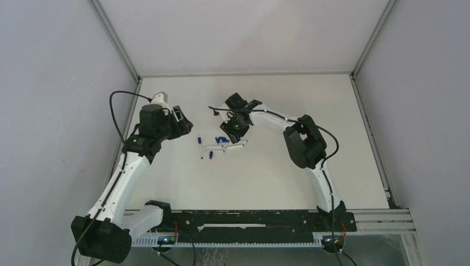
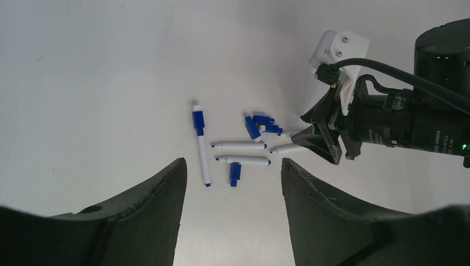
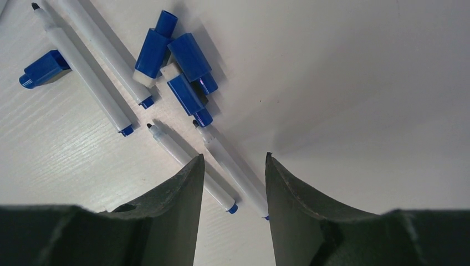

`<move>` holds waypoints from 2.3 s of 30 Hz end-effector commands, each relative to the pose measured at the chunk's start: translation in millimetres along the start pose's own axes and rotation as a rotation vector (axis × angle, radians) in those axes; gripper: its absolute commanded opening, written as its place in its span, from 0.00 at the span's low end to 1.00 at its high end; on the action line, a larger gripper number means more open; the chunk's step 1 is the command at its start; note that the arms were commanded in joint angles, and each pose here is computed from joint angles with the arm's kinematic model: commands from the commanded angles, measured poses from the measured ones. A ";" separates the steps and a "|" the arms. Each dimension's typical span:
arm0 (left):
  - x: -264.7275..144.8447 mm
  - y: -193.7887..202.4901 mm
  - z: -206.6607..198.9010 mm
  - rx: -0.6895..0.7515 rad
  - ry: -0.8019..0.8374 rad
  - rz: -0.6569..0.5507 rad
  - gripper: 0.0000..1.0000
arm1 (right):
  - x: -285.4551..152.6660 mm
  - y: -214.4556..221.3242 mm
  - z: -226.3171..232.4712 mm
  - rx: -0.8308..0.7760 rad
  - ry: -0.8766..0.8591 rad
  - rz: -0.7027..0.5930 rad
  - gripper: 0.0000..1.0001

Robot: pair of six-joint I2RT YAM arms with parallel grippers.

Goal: Insert the pens into the pen caps
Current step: Pick up the pen from the center of the board.

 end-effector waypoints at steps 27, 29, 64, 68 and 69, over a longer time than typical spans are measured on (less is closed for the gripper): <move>6.8 -1.3 2.0 -0.044 0.048 -0.006 0.68 | 2.8 23.9 -12.0 -0.036 0.031 0.093 0.33; 7.0 -1.2 2.3 -0.044 0.049 -0.006 0.68 | 1.4 31.8 -15.3 -0.023 0.035 0.111 0.29; 6.4 -2.0 4.6 -0.052 0.050 -0.010 0.72 | 8.1 30.7 -30.5 0.183 0.097 0.118 0.33; 5.7 -1.9 4.2 -0.048 0.054 -0.011 0.75 | 12.1 29.4 -28.0 0.174 0.118 0.121 0.33; 5.4 -1.9 4.6 -0.046 0.053 -0.012 0.75 | 11.9 29.0 -28.0 0.179 0.122 0.119 0.33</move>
Point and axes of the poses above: each gripper's point midway between its finger pads, its own x axis out along the fingers, its own z axis along the line the jaws close on, y = z × x, the point moved 8 cm from there along -x, back along the fingers, and after that the axes turned 2 degrees about x, right-handed, at the moved point
